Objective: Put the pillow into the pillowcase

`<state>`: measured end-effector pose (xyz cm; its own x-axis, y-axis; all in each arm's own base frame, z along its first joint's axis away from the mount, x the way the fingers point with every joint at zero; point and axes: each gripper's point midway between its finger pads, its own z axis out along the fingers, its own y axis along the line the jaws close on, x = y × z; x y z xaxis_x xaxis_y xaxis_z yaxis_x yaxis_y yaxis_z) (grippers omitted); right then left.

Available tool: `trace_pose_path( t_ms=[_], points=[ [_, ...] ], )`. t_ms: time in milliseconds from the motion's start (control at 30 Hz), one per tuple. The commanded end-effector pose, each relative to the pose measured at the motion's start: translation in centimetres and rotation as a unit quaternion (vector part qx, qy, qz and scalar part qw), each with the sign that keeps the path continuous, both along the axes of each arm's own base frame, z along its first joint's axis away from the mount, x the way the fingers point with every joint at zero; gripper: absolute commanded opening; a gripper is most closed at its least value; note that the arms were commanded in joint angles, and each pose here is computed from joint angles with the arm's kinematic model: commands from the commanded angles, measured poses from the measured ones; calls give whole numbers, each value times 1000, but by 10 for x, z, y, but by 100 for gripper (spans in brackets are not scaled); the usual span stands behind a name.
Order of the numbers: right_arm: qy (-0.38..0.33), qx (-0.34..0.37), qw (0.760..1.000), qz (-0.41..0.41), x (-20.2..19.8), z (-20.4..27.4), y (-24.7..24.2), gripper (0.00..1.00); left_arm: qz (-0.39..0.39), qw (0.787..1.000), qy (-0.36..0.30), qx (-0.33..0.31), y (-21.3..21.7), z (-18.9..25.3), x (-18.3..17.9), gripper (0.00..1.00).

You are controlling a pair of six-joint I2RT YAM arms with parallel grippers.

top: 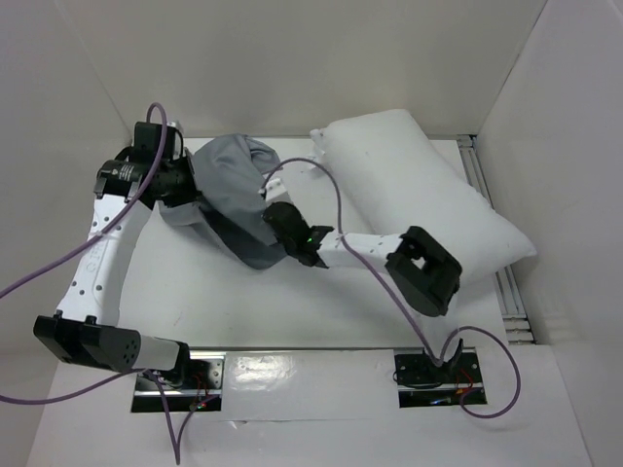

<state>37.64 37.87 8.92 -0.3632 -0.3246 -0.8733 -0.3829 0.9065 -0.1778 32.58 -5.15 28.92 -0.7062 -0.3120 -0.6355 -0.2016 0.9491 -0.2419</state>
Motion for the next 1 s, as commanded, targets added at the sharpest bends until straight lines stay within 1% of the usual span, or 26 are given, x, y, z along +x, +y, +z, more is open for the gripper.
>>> trace_pose_path(
  t_ms=[0,33,67,133,167,300,333,367,400,433,467,500,567,600,633,733,800,833,900,967],
  points=[
    [-68,91,994,7,15,101,-18,0,-1,1000,4,24,11,-7,-13,0],
    [-48,76,996,12,13,93,-28,0,-1,999,23,26,11,-21,-17,0],
    [-40,75,996,5,22,94,-43,0,-8,999,24,26,7,-25,-18,0],
    [-11,67,998,18,23,88,-55,0,-29,998,45,34,0,-44,-27,0],
    [-10,73,997,9,32,93,-67,0,-35,998,50,35,-4,-49,-28,0],
    [9,95,995,26,44,100,-74,0,-66,993,85,40,-23,-78,-41,0],
    [16,96,995,31,46,98,-73,0,-78,992,85,41,-30,-82,-42,0],
    [34,86,995,34,45,87,-72,0,-84,991,95,44,-32,-89,-46,12],
    [29,83,996,31,53,93,-74,0,-89,991,95,44,-35,-91,-45,29],
    [41,78,995,36,53,85,-70,0,-100,989,99,46,-41,-94,-48,47],
    [45,75,996,35,52,86,-71,0,-106,989,92,45,-46,-93,-46,63],
    [49,73,996,35,53,82,-71,0,-118,988,92,45,-50,-93,-48,76],
    [50,74,995,39,52,81,-69,0,-145,986,67,41,-70,-82,-41,80],
    [48,78,995,43,50,86,-68,0,-149,986,62,50,-75,-82,-38,80],
    [50,83,995,36,53,86,-72,0,-168,982,63,59,-89,-86,-38,80],
    [56,109,991,45,52,92,-72,0,-175,979,60,87,-103,-91,-32,81],
    [62,119,990,50,52,92,-72,0,-189,975,68,98,-119,-101,-32,81],
    [59,121,990,50,52,97,-72,0,-188,974,62,106,-128,-105,-30,82],
    [60,123,989,54,51,97,-71,0,-183,974,71,113,-131,-113,-32,82],
    [61,127,989,48,53,97,-74,0,-152,981,58,110,-133,-113,-25,84]
  ],
)
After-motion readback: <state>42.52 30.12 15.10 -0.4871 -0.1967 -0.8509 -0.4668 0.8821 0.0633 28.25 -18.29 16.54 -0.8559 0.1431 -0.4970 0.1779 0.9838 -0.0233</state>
